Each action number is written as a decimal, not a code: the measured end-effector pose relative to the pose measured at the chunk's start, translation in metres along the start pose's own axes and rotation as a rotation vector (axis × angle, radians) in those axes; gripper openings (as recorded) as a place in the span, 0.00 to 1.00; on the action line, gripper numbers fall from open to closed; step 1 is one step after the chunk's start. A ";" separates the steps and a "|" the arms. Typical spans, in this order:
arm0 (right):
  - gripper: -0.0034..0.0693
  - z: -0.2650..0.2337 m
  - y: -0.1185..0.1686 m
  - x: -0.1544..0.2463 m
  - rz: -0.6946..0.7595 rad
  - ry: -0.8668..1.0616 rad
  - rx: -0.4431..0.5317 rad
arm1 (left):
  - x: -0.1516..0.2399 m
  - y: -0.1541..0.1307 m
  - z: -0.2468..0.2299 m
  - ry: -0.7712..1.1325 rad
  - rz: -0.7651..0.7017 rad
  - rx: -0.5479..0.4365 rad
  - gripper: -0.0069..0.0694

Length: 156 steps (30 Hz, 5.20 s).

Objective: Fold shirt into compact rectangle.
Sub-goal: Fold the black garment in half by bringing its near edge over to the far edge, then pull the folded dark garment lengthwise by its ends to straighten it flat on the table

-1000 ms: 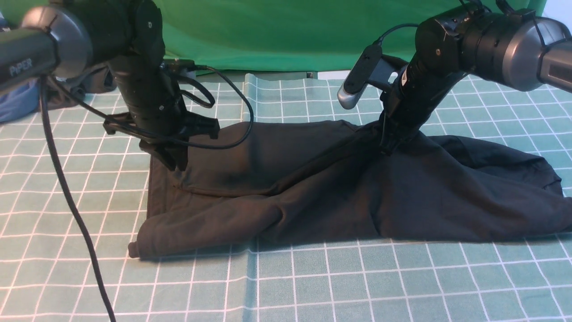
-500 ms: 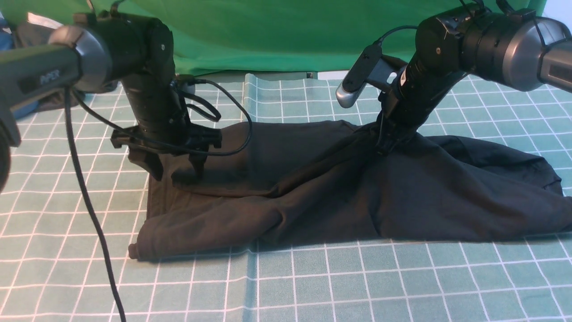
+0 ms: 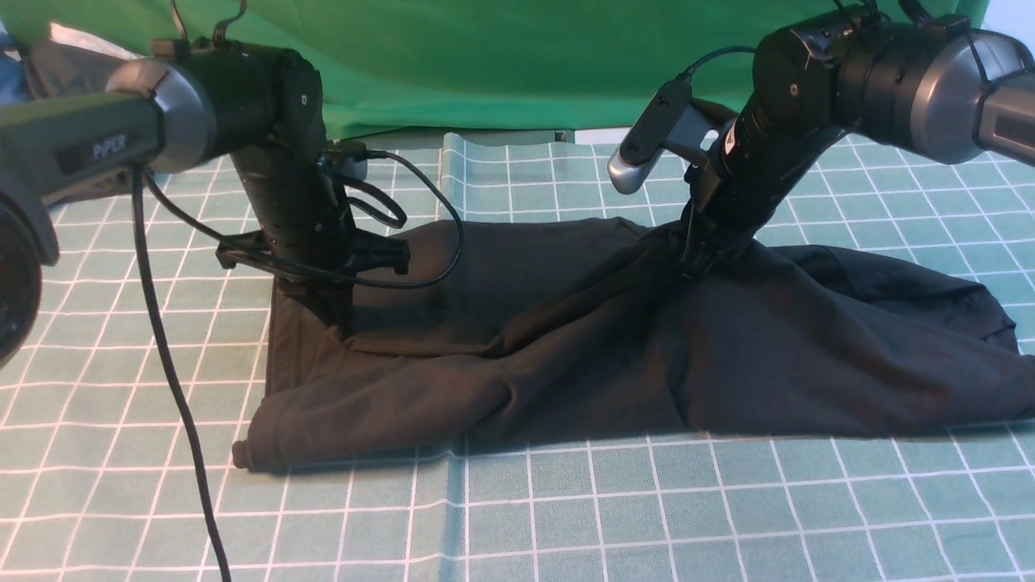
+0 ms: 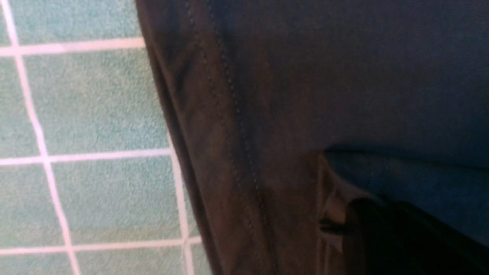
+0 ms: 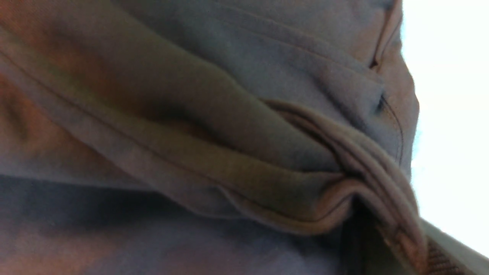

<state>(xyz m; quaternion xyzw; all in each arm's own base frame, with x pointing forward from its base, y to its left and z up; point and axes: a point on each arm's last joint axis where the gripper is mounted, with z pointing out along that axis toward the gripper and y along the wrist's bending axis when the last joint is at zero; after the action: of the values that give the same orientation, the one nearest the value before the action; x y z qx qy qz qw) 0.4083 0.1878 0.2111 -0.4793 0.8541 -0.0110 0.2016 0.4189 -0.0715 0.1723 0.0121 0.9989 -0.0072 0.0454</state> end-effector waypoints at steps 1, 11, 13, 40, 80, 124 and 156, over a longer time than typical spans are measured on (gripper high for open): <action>0.11 0.000 0.000 0.000 0.002 -0.002 -0.001 | 0.001 0.001 -0.002 0.020 0.007 -0.008 0.10; 0.11 -0.003 0.000 -0.001 0.007 -0.010 -0.004 | 0.004 0.006 -0.079 -0.157 0.014 -0.028 0.10; 0.11 -0.008 -0.001 -0.003 0.005 -0.031 0.009 | 0.004 0.014 -0.097 -0.227 -0.013 -0.029 0.10; 0.15 0.031 -0.016 -0.024 0.023 -0.288 0.183 | -0.046 0.087 -0.051 -0.362 -0.243 -0.005 0.10; 0.08 -0.074 -0.017 -0.026 0.150 -0.333 0.201 | -0.054 -0.082 0.031 -0.406 0.120 0.210 0.10; 0.65 0.018 -0.102 0.119 0.682 0.108 -0.056 | 0.091 -0.009 0.003 -0.176 0.011 0.025 0.10; 0.10 -0.007 -0.125 0.113 0.586 -0.005 0.119 | 0.089 -0.010 0.003 -0.189 0.022 0.030 0.10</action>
<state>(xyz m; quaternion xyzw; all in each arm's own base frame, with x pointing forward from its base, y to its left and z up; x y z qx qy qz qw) 0.4559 0.0258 0.2063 -0.1998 0.9534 -0.0012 0.2260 0.3298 -0.0794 0.1617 0.0230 0.9897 -0.0227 0.1393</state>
